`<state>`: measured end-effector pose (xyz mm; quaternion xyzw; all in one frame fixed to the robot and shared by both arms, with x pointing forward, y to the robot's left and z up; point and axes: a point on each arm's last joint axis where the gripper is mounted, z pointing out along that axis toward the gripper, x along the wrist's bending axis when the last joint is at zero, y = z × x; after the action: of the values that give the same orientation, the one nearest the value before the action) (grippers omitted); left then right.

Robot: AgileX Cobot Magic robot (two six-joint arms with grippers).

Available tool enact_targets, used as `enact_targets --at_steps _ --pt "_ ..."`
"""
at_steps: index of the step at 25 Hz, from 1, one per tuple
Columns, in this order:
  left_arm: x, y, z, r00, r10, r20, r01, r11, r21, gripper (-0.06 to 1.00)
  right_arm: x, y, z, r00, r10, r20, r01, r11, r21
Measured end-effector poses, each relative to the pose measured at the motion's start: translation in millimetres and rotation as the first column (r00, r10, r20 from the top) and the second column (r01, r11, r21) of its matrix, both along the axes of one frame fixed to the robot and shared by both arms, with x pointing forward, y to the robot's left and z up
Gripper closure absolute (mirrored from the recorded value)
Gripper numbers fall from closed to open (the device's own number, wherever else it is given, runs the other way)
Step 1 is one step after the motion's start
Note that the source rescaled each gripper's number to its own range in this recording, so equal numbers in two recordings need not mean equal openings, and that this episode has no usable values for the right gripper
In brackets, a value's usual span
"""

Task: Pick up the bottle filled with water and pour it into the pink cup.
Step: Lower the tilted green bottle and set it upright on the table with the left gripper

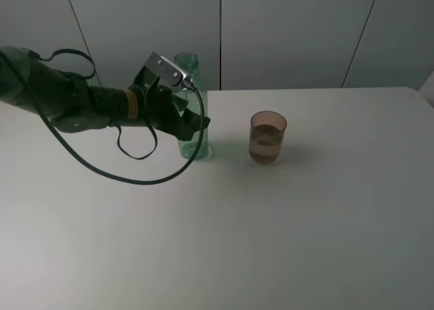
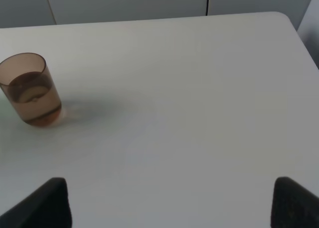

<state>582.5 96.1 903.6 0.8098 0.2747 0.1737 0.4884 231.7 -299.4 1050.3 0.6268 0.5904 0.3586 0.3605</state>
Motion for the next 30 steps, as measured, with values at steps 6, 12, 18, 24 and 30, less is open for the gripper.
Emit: enact_targets --at_steps 6,12,18,24,30 --pt "0.1 0.5 -0.6 1.000 -0.003 0.007 0.003 1.000 0.016 0.94 0.0 0.0 0.0 1.000 0.000 0.000 0.000 1.000 0.000" --pt "0.1 1.1 -1.5 1.000 0.000 0.002 0.000 1.000 0.025 0.94 0.0 0.0 0.0 1.000 0.000 0.000 0.000 1.000 0.000" --pt "-0.3 1.5 -2.6 1.000 -0.001 -0.006 0.001 0.999 0.036 0.94 0.0 0.0 0.0 1.000 0.000 0.000 0.000 1.000 0.000" --pt "-0.4 1.4 -2.6 1.000 -0.002 -0.007 0.002 0.999 0.036 0.36 0.0 0.0 0.0 1.000 0.000 0.000 0.000 1.000 0.000" --pt "-0.3 1.9 -3.1 1.000 0.001 -0.010 -0.001 0.999 0.042 -0.02 0.0 0.0 0.0 1.000 0.000 0.000 0.000 1.000 0.000"
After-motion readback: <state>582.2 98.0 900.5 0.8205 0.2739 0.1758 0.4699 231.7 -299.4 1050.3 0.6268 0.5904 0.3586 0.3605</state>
